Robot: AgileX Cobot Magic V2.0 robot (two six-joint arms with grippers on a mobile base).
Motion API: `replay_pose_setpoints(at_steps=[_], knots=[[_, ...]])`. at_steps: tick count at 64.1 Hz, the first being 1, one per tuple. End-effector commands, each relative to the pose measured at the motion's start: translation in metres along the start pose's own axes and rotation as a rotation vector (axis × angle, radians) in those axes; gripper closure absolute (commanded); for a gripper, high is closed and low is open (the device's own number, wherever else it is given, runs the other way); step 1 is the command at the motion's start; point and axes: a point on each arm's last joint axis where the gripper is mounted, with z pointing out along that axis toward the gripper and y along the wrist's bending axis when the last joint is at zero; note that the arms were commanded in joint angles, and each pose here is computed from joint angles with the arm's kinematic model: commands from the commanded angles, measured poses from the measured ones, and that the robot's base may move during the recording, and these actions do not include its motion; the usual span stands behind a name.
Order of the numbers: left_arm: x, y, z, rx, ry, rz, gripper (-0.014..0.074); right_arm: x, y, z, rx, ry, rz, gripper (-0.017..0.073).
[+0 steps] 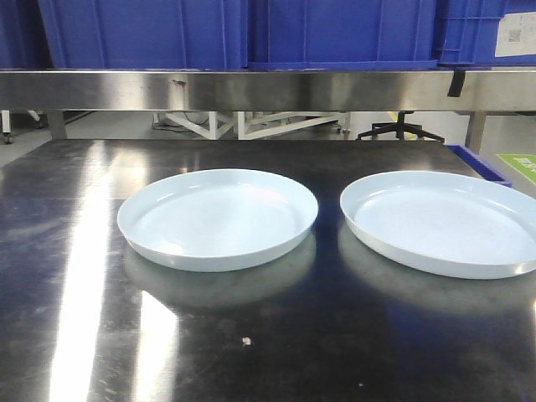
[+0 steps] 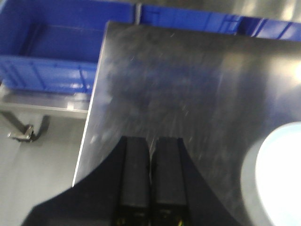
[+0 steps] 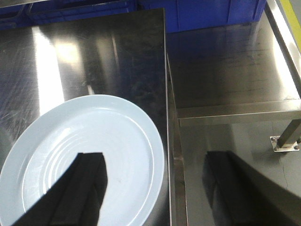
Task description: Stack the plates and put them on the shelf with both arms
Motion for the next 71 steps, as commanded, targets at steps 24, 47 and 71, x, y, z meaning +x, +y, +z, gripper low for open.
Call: replay_pose_setpoints(at_steps=[24, 47, 71], knots=[[0.093, 0.01, -0.05, 0.023, -0.183, -0.039, 0.0508, -0.018, 0.005, -0.005, -0.033, -0.105, -0.003, 0.0017], [0.106, 0.011, -0.057, 0.021, -0.193, -0.031, 0.0508, -0.018, 0.005, -0.005, -0.033, -0.104, -0.003, 0.0017], [0.106, 0.011, -0.057, 0.021, -0.193, -0.031, 0.0508, -0.014, 0.004, -0.005, -0.019, -0.063, -0.003, 0.0467]])
